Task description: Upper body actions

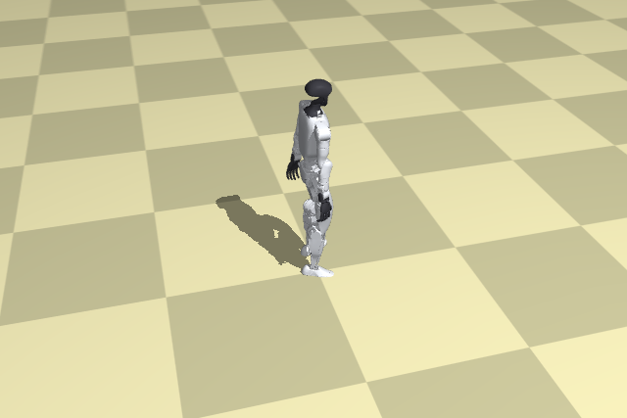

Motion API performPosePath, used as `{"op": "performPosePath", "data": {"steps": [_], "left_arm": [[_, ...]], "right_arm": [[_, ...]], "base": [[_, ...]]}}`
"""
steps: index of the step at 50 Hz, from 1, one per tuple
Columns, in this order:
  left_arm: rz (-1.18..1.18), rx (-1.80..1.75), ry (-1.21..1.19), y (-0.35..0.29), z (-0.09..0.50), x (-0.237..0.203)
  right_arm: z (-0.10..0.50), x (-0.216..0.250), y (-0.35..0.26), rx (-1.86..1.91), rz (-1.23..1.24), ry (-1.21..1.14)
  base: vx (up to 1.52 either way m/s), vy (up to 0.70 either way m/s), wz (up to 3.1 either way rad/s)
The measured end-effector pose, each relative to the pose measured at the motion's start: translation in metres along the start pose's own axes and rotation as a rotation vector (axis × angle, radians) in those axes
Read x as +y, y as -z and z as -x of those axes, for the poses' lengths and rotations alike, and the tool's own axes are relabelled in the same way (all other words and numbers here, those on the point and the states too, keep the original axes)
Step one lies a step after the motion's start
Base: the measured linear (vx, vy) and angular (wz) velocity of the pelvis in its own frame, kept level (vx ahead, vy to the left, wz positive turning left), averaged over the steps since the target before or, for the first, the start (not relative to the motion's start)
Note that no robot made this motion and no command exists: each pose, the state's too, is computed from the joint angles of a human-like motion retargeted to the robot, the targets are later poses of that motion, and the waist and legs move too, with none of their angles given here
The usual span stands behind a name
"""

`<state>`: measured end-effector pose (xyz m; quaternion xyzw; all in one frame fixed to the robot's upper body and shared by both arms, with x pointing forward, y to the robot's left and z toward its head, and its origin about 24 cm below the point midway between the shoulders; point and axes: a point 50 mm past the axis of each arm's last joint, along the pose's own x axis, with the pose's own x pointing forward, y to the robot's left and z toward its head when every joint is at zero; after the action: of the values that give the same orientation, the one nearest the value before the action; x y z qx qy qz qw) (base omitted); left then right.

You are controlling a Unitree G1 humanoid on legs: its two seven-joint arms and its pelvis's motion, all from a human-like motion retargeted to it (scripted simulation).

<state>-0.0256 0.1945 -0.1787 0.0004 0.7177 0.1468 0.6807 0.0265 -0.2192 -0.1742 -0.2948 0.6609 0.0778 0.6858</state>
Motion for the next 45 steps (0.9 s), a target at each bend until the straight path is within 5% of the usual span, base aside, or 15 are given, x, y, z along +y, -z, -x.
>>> {"op": "performPosePath", "data": {"steps": [15, 45], "left_arm": [[-0.013, -0.017, 0.046, -0.007, 0.0, -0.003], [0.004, -0.004, 0.05, -0.008, 0.0, 0.002]], "right_arm": [[0.009, 0.033, 0.041, 0.146, 0.013, -0.069], [0.003, 0.019, -0.029, -0.114, 0.086, -0.064]], "base": [[0.16, 0.09, -0.04], [0.05, 0.03, -0.11]]}}
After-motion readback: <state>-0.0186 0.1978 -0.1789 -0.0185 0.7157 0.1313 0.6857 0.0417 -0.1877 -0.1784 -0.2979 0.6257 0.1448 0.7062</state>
